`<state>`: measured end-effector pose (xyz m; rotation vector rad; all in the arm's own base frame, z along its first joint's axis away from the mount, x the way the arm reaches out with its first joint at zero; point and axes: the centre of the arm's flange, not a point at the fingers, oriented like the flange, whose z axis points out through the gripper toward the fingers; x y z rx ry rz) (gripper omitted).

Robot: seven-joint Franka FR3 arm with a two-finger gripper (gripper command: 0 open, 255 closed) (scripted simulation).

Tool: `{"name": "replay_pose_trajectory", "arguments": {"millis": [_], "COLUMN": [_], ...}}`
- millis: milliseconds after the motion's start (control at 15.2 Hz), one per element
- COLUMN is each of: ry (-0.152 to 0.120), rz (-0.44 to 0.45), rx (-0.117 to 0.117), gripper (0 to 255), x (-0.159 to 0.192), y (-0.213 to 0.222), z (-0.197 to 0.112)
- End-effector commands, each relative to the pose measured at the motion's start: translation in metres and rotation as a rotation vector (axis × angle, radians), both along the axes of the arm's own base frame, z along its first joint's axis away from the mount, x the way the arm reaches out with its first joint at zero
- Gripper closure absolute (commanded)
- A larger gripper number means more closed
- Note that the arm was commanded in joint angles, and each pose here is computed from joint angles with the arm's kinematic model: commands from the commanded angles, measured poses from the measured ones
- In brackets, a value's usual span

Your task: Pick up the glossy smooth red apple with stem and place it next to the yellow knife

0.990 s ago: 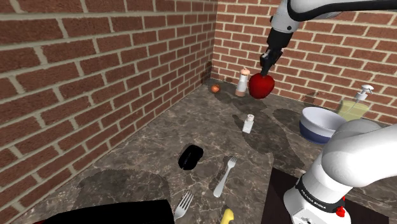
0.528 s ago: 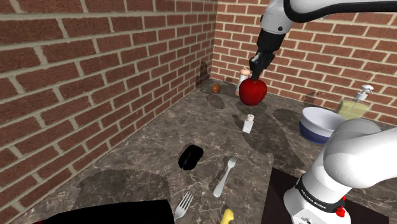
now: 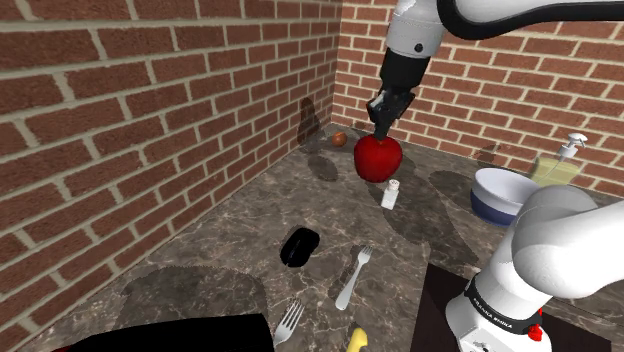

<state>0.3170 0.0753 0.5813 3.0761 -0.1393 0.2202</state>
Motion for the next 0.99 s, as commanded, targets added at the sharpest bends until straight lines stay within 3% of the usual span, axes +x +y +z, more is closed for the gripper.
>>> {"name": "replay_pose_trajectory", "arguments": {"millis": [0, 792, 924], "ry": [0.0, 0.0, 0.0], "rz": [-0.001, -0.001, -0.001], "rx": [0.001, 0.001, 0.001], "gripper": [255, 255, 255], "x": [-0.003, -0.015, -0.015], "y": [0.027, 0.183, 0.183], "z": [-0.002, -0.001, -0.012]}}
